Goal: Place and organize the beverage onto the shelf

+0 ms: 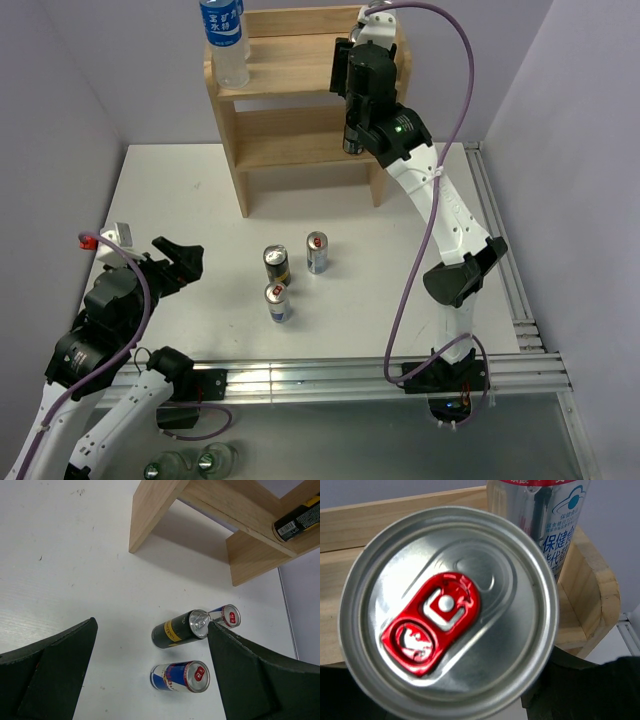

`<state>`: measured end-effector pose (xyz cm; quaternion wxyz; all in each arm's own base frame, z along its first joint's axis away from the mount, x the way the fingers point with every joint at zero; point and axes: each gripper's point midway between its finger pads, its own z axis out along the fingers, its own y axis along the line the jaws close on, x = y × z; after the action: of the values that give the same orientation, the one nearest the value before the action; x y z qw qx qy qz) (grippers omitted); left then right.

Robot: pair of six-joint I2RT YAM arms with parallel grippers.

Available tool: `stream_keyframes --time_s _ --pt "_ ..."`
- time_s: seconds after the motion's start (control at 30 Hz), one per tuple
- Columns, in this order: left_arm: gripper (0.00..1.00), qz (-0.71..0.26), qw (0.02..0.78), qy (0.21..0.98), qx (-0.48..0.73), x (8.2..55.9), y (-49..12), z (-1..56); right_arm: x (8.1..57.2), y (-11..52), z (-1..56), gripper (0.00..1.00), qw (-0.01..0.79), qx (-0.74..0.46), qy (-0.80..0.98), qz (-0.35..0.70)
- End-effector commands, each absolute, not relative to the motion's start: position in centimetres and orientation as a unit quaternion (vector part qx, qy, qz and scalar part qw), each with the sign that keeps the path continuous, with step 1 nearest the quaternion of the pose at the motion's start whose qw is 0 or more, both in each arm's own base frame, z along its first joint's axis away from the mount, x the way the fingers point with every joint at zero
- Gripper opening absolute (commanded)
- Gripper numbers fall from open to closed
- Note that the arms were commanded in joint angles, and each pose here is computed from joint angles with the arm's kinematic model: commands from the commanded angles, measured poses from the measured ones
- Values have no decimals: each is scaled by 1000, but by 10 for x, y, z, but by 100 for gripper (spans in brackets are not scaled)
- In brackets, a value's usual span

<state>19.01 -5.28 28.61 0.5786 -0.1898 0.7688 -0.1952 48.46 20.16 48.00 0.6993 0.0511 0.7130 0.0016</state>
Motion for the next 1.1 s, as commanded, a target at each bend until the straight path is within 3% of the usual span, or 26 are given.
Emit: stream_keyframes --time_s 0.0,0.3,0.43,0.53,1.07 --pt "99 -203 589 755 -206 189 -49 296 497 200 491 0 721 76 688 21" --pt "99 -200 585 758 -210 194 -51 294 508 203 467 1 705 80 704 23" --pt "99 -199 584 758 -211 196 -52 291 512 205 455 19 697 77 713 20" --pt "99 -198 585 758 -211 197 -52 290 515 208 447 25 692 75 718 20" --pt "99 -184 586 762 -204 204 -53 287 532 219 412 21 676 71 734 11"
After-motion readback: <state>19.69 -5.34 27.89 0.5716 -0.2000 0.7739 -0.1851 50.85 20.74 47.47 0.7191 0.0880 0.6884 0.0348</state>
